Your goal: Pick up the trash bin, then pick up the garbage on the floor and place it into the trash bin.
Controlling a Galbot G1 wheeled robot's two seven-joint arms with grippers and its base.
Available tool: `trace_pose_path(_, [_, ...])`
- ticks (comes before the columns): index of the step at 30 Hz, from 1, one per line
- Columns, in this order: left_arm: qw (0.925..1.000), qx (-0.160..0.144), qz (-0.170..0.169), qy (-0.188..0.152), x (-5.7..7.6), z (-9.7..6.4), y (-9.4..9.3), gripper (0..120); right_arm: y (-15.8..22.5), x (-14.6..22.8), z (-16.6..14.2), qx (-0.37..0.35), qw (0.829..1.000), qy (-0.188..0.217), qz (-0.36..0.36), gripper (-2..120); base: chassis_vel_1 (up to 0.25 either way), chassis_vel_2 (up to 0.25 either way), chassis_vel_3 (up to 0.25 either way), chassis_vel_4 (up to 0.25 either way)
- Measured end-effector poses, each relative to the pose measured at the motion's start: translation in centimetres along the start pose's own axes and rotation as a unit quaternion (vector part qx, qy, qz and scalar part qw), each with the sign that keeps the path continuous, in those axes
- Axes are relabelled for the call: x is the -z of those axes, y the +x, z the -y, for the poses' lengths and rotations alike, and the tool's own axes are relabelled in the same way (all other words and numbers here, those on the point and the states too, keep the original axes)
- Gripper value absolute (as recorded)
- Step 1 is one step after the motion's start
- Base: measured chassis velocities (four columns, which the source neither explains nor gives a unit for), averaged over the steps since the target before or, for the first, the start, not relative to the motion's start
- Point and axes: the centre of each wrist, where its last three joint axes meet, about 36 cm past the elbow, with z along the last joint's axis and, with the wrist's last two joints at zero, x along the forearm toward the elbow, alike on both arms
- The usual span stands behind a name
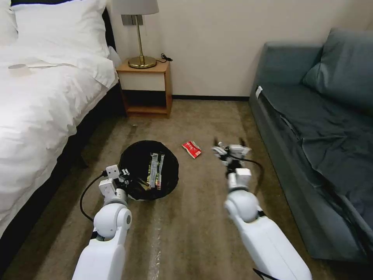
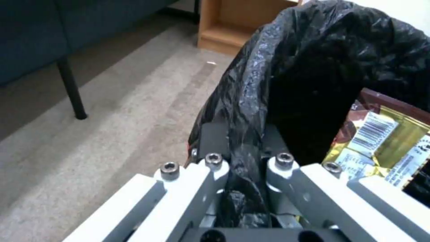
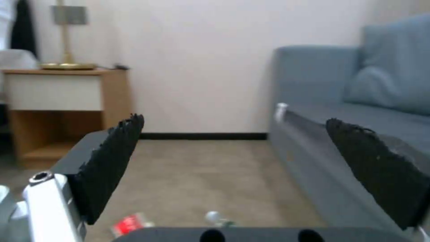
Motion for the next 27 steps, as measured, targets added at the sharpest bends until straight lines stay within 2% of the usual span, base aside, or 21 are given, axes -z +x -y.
trace_pose_path(4, [1.0000, -0.004, 0.003, -0.004, 0.3, -0.4, 0.0, 4, 0.8, -0.8, 2.2, -0.018, 1.000, 0.010, 0.009, 100, 0.000, 0.000, 0.000, 0.000])
trace_pose_path(7, [0.9999, -0.009, 0.007, -0.009, 0.7, -0.9, 0.2, 4, 1.7, -2.1, 4.7, -0.038, 0.998, 0.034, 0.023, 100, 0.000, 0.000, 0.000, 0.000])
trace_pose_path(13, [0.9998, -0.013, 0.009, -0.015, 1.0, -1.3, 0.4, 4, 3.2, -3.0, 6.6, -0.038, 0.997, 0.056, 0.025, 100, 0.000, 0.000, 0.000, 0.000])
trace_pose_path(27, [0.9998, -0.010, 0.012, -0.015, 1.0, -1.2, 0.9, 4, 3.6, -3.6, 6.7, -0.027, 0.998, 0.054, 0.025, 100, 0.000, 0.000, 0.000, 0.000])
